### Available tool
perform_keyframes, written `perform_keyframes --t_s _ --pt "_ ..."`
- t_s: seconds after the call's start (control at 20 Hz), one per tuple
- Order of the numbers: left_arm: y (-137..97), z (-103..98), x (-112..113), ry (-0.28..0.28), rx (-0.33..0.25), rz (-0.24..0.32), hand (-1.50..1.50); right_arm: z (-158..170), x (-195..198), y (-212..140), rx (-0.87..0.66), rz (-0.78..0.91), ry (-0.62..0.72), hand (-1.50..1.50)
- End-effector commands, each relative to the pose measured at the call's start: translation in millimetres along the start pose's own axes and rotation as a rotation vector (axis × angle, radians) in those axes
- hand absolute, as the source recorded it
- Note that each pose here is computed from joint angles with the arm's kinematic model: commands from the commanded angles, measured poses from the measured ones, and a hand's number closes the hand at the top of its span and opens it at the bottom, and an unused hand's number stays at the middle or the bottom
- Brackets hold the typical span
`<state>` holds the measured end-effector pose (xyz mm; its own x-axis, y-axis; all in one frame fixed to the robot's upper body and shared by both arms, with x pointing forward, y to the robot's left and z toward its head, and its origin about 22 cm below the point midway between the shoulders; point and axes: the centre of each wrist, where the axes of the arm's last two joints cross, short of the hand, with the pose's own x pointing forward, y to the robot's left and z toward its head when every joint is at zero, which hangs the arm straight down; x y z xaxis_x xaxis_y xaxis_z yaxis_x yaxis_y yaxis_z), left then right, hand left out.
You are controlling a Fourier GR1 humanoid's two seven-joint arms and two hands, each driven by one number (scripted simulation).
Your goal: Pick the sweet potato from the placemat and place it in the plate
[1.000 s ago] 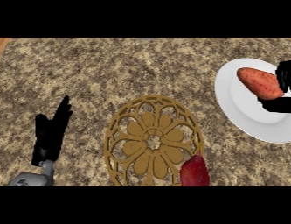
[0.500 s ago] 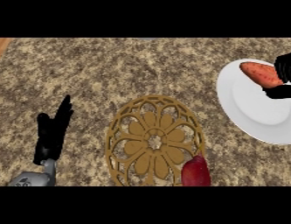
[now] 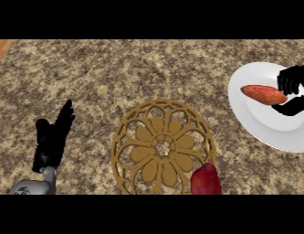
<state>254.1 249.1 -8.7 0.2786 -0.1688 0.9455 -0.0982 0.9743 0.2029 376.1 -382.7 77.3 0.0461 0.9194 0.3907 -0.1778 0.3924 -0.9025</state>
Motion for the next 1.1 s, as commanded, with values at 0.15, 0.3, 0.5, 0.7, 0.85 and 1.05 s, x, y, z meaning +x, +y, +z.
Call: perform_keyframes --t_s 0.15,0.3,0.5,0.7,0.85,1.05 --pt "-12 -2 6 -0.002 -0.017 0.004 0.0 -8 -26 10 0.114 -0.038 -0.112 -1.5" --pt "1 9 -14 0.017 0.017 -0.001 0.0 -1 -28 -7 0.046 -0.215 -0.244 -1.5" --pt "14 0 -5 0.018 0.022 0.015 0.0 -1 -32 -21 -0.114 -0.573 -0.362 -1.5" --pt "4 11 -9 0.001 -0.003 0.02 0.0 14 -63 -43 -0.155 -0.766 -0.349 -1.5" --pt "19 1 6 -0.007 0.005 -0.004 0.0 22 -78 -47 -0.103 -0.827 -0.328 -1.5" --pt "-7 7 -2 -0.01 -0.012 0.007 0.0 38 -101 -29 -0.062 -0.855 -0.345 -1.5"
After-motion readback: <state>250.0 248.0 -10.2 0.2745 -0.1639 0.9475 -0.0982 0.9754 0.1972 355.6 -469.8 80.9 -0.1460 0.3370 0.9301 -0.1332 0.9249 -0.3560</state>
